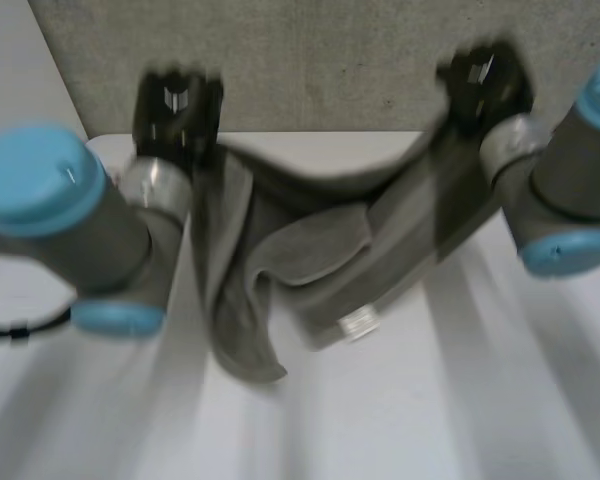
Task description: Fold the laundry
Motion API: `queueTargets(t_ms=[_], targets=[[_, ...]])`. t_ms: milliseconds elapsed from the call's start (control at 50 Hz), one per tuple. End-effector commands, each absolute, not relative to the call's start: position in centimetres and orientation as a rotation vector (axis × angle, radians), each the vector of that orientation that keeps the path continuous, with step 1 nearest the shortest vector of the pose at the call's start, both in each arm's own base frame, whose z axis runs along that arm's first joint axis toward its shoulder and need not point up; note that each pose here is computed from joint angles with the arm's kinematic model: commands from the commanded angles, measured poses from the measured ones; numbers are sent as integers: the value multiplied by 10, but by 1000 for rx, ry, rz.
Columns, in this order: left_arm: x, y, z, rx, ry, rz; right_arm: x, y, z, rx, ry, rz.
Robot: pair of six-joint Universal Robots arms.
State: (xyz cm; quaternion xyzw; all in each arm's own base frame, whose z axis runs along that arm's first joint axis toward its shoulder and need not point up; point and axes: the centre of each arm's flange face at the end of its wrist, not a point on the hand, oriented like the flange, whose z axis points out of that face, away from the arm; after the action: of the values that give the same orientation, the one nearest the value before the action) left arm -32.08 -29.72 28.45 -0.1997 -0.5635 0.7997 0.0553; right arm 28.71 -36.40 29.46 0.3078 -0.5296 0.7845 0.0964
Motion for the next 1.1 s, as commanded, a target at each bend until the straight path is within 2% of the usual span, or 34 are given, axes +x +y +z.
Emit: queueTargets(t_ms=[20, 60, 100, 180, 220, 240, 260, 280, 300, 320, 340, 360, 380, 400, 420, 440, 460, 480, 500, 520, 540, 580, 600, 680, 800, 940, 1100], targets=[[-331, -309, 387, -532, -1255, 2617, 280, -357, 396, 564, -999, 2694], [-321, -315, 420, -457, -1124, 2705, 282, -350, 401, 562, -976, 2714], [-315, -319, 426, -436, -1105, 2730, 281, -345, 393, 598, -1019, 2699], [-310, -325, 416, -446, -1158, 2723, 276, -342, 376, 646, -1099, 2658], [-306, -331, 383, -479, -1293, 2655, 277, -339, 365, 695, -1142, 2637], [-306, -331, 382, -479, -1294, 2655, 278, -335, 351, 768, -1193, 2601], [-301, -335, 357, -504, -1393, 2609, 279, -331, 336, 844, -1260, 2564], [-292, -337, 332, -520, -1497, 2562, 279, -331, 336, 845, -1260, 2564], [-292, -337, 332, -521, -1498, 2561, 280, -326, 320, 932, -1333, 2514], [-283, -337, 309, -539, -1591, 2518, 280, -321, 302, 1032, -1416, 2436], [-283, -337, 308, -539, -1592, 2517, 280, -321, 302, 1033, -1416, 2435], [-275, -334, 283, -572, -1688, 2458, 280, -315, 280, 1145, -1513, 2329], [-269, -330, 257, -613, -1777, 2386, 280, -315, 280, 1146, -1514, 2328], [-269, -330, 257, -613, -1778, 2385, 279, -307, 260, 1256, -1599, 2212], [-267, -322, 233, -660, -1844, 2307, 275, -299, 236, 1358, -1684, 2079], [-265, -313, 210, -708, -1895, 2231, 275, -299, 236, 1359, -1685, 2077], [-265, -313, 210, -708, -1896, 2230, 272, -290, 212, 1457, -1757, 1945], [-263, -303, 189, -759, -1937, 2154, 268, -280, 193, 1538, -1809, 1830], [-263, -302, 189, -760, -1937, 2154, 268, -280, 193, 1539, -1809, 1829], [-261, -292, 172, -798, -1966, 2082, 262, -271, 176, 1602, -1853, 1725], [-260, -280, 158, -837, -1981, 2015, 262, -271, 176, 1602, -1854, 1724], [-259, -271, 149, -867, -1993, 1958, 253, -254, 154, 1676, -1911, 1598], [-257, -263, 143, -885, -2000, 1918, 253, -254, 154, 1676, -1912, 1597], [-255, -254, 140, -902, -2007, 1880, 246, -235, 140, 1712, -1971, 1528], [-249, -253, 150, -932, -1997, 1935, 243, -226, 145, 1668, -1969, 1583], [-243, -261, 155, -1011, -2001, 2011, 242, -223, 140, 1632, -2005, 1610], [-248, -251, 156, -1058, -1980, 2005, 238, -232, 143, 1529, -2049, 1671]])
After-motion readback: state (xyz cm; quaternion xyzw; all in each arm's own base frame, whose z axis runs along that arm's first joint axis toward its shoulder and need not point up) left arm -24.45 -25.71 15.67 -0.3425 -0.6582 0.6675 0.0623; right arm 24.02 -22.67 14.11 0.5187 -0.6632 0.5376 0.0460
